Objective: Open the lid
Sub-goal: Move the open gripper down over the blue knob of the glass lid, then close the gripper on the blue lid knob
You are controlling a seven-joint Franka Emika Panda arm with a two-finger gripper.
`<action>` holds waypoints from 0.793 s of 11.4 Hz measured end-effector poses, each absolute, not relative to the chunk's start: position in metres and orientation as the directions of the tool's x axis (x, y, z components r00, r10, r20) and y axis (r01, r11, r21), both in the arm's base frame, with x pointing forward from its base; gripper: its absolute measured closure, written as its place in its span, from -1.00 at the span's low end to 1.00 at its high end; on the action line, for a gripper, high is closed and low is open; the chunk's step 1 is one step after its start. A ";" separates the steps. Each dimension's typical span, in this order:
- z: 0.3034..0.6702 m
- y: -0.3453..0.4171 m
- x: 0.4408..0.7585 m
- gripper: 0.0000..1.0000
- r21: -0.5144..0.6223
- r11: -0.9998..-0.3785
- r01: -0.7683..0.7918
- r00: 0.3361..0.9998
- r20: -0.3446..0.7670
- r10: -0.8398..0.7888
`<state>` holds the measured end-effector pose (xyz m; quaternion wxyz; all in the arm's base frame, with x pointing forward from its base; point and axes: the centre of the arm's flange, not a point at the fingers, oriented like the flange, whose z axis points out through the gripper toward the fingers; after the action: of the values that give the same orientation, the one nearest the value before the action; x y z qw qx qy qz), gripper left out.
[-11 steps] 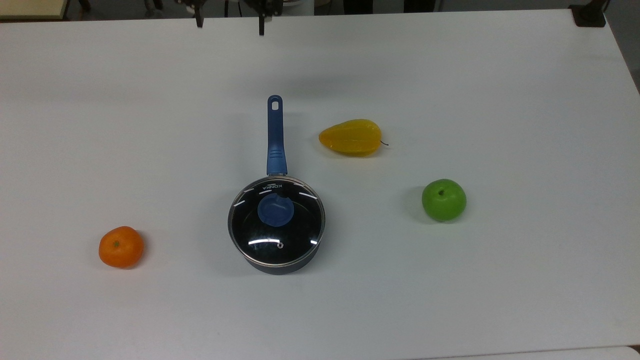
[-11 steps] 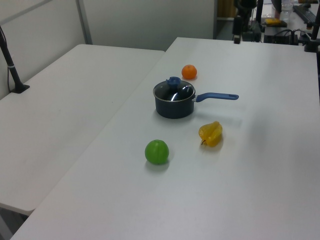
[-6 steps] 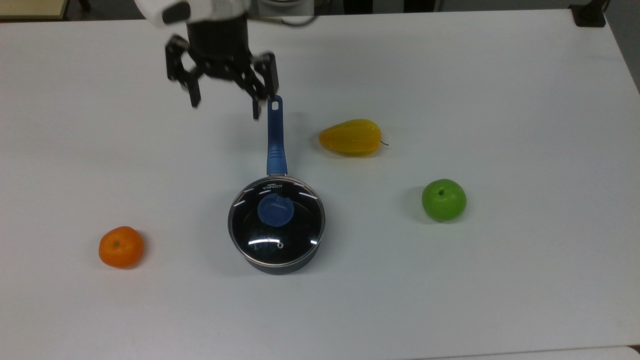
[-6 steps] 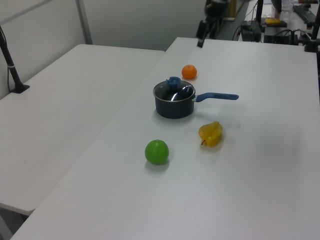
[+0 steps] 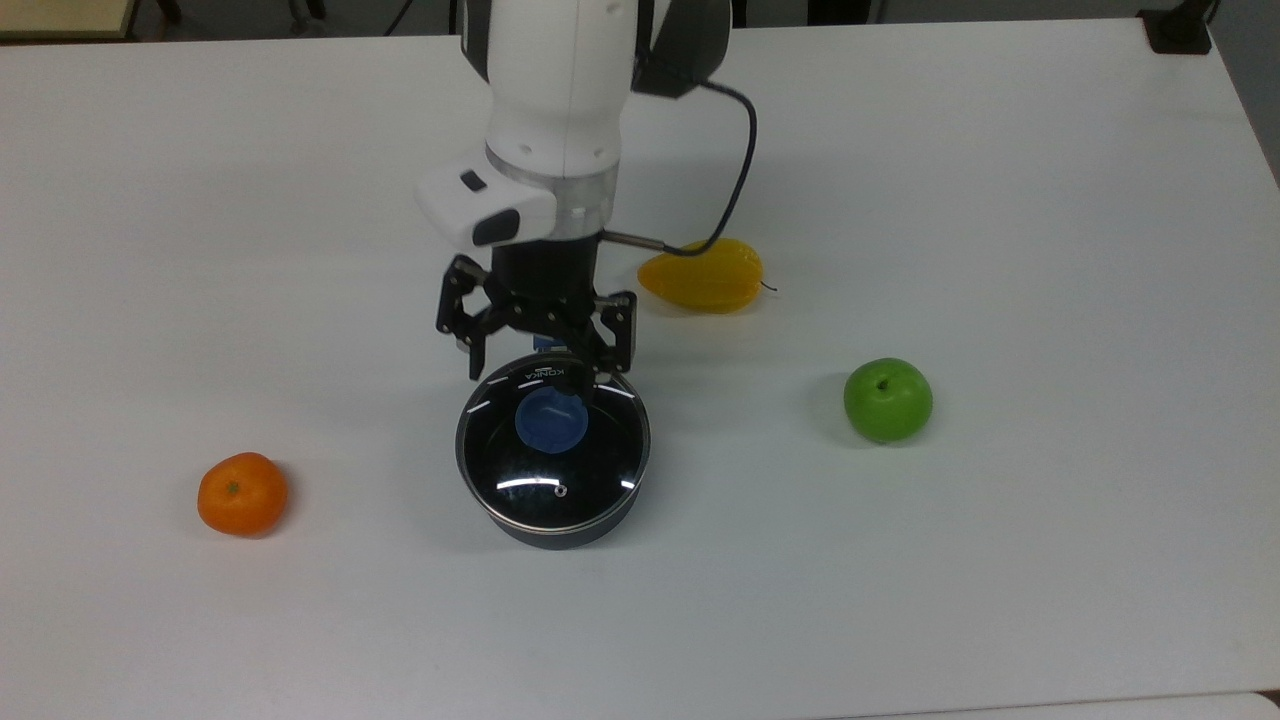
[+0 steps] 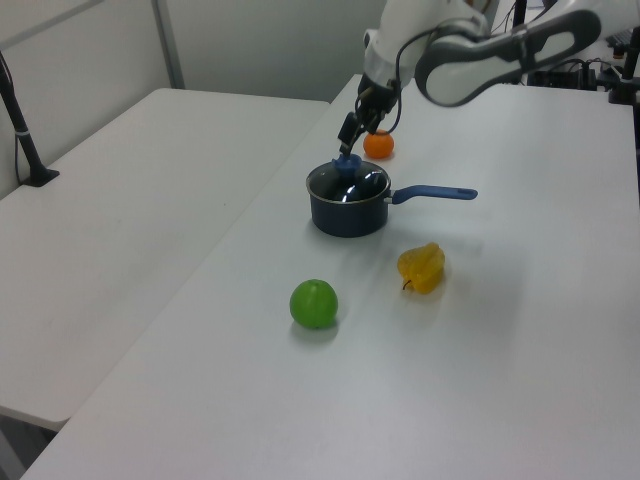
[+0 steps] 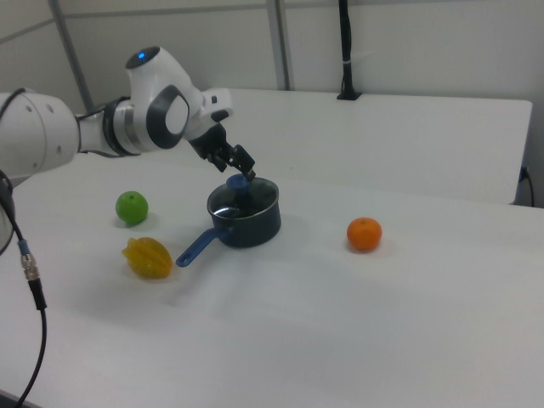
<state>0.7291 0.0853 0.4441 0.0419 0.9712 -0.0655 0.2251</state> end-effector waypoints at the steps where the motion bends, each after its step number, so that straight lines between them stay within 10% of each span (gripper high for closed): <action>1: 0.432 0.090 0.734 -1.00 0.045 -0.989 -0.141 0.884 0.456 -0.105; 9: 0.409 0.103 0.740 -0.79 0.046 -0.988 -0.146 0.874 0.475 -0.107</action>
<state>0.7404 0.1034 0.4089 0.0401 0.9670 -0.0653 0.2429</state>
